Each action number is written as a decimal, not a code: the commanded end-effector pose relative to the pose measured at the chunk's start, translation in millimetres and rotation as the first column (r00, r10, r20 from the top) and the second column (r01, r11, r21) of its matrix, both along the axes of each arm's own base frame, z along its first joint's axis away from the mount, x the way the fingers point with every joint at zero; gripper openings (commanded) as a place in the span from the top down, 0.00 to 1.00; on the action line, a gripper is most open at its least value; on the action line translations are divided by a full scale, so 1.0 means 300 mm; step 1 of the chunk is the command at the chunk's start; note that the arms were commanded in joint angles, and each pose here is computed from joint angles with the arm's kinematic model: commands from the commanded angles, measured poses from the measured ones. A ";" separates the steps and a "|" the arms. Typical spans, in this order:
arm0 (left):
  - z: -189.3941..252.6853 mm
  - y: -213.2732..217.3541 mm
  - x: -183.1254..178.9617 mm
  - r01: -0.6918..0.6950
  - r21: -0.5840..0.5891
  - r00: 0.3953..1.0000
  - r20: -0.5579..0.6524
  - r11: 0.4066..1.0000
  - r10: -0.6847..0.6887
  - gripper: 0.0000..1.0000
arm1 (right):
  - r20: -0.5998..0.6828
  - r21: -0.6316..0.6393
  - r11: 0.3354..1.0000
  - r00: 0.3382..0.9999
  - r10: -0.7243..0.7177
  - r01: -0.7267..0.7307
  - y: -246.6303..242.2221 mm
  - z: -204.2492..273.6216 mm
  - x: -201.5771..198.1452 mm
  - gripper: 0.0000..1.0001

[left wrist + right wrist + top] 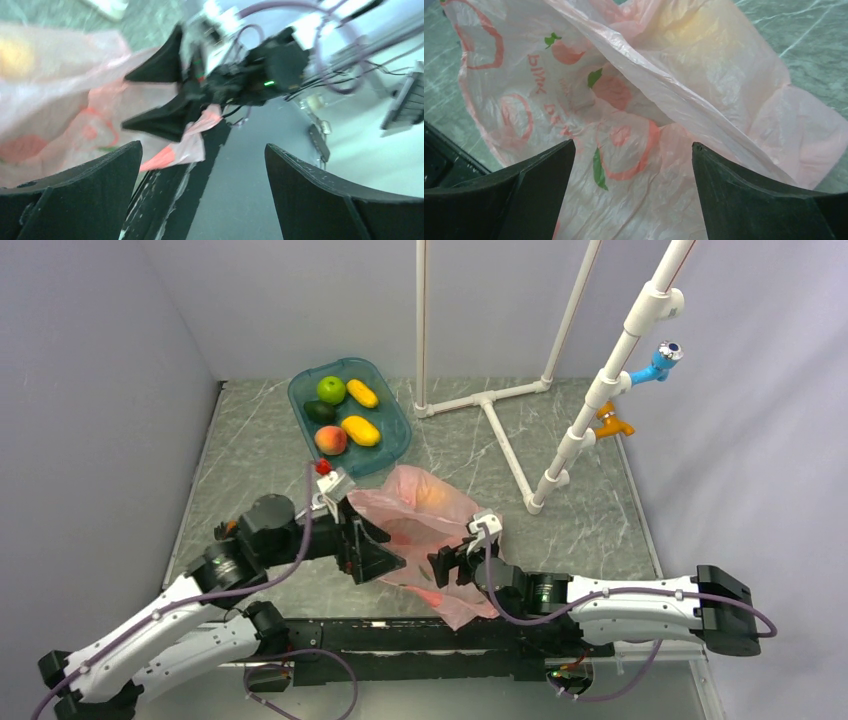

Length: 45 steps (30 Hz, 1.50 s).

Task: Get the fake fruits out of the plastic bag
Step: Adjust the plastic bag at the center of the board.

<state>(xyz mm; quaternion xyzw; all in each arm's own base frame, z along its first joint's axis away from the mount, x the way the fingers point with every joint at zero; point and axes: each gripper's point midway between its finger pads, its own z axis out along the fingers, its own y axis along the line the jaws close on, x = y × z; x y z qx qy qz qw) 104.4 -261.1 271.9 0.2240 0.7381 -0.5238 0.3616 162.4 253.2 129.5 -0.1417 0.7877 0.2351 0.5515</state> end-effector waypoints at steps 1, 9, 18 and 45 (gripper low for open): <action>0.231 0.039 -0.052 0.064 -0.029 0.990 0.127 0.998 -0.060 0.01 | -0.009 0.038 0.996 0.997 0.080 -0.079 0.049 0.012 -0.026 0.13; 0.180 0.136 0.299 -0.334 0.462 0.923 0.336 0.822 0.186 0.01 | -0.051 0.019 0.992 0.991 0.124 -0.123 0.128 0.006 -0.037 0.21; -0.186 0.038 0.394 -0.106 0.769 0.932 0.298 0.631 -0.206 0.01 | -0.121 0.102 0.981 0.977 0.174 -0.162 0.159 0.000 -0.074 0.21; -0.319 0.058 0.478 -0.294 0.867 0.852 0.429 0.403 -0.300 0.07 | -0.141 0.138 0.982 0.979 0.151 -0.131 0.110 -0.027 -0.072 0.24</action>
